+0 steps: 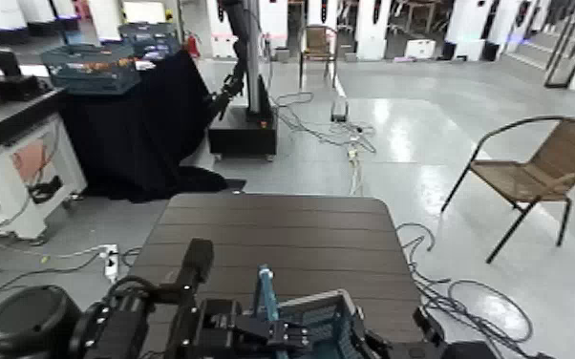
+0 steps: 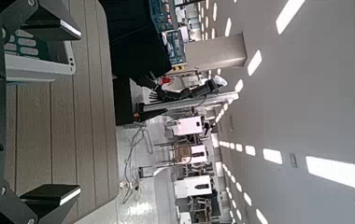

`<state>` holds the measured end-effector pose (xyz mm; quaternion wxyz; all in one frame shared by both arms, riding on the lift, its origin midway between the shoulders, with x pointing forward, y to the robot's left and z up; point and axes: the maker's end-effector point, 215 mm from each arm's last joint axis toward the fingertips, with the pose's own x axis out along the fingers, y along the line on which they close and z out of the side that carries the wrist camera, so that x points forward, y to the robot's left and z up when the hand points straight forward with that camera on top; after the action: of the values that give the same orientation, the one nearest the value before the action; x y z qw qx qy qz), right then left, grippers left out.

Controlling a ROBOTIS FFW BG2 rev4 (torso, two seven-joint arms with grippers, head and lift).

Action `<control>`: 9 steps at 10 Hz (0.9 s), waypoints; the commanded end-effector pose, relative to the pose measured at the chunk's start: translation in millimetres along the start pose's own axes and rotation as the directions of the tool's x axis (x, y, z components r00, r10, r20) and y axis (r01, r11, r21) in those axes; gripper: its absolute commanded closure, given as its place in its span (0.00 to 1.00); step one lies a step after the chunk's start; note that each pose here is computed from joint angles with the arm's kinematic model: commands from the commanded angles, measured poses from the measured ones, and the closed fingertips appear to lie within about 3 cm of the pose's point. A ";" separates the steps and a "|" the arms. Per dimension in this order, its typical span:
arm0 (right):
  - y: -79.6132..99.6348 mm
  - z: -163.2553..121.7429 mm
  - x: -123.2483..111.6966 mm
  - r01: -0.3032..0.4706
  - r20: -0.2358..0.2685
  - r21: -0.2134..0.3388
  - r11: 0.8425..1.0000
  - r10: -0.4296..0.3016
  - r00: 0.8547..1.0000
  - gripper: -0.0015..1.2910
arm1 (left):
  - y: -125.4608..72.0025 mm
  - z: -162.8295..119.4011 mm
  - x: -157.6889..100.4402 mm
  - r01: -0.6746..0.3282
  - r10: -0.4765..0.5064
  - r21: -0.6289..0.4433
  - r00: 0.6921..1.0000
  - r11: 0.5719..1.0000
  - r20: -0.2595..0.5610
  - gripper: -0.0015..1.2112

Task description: Place the crate on the table.

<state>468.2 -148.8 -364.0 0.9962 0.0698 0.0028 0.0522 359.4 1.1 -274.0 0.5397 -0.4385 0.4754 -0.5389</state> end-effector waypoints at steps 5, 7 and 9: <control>0.8 0.3 0.3 0.000 0.003 0.004 1.000 0.000 1.000 0.11 | 2.6 4.5 -2.1 -0.003 0.003 -0.010 1.000 1.000 0.009 0.98; 1.8 -0.2 0.4 -0.003 0.003 0.008 1.000 0.003 1.000 0.11 | 5.4 14.2 -3.4 -0.018 0.018 -0.014 1.000 1.000 0.008 0.98; 2.3 -0.9 0.7 -0.003 0.002 0.011 1.000 0.003 1.000 0.11 | 11.2 24.6 -1.5 -0.039 0.039 -0.021 0.999 0.999 0.004 0.98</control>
<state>468.6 -146.2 -364.3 0.9957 0.0748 0.0016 0.0540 381.6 3.0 -279.4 0.5450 -0.4375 0.4860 -0.5248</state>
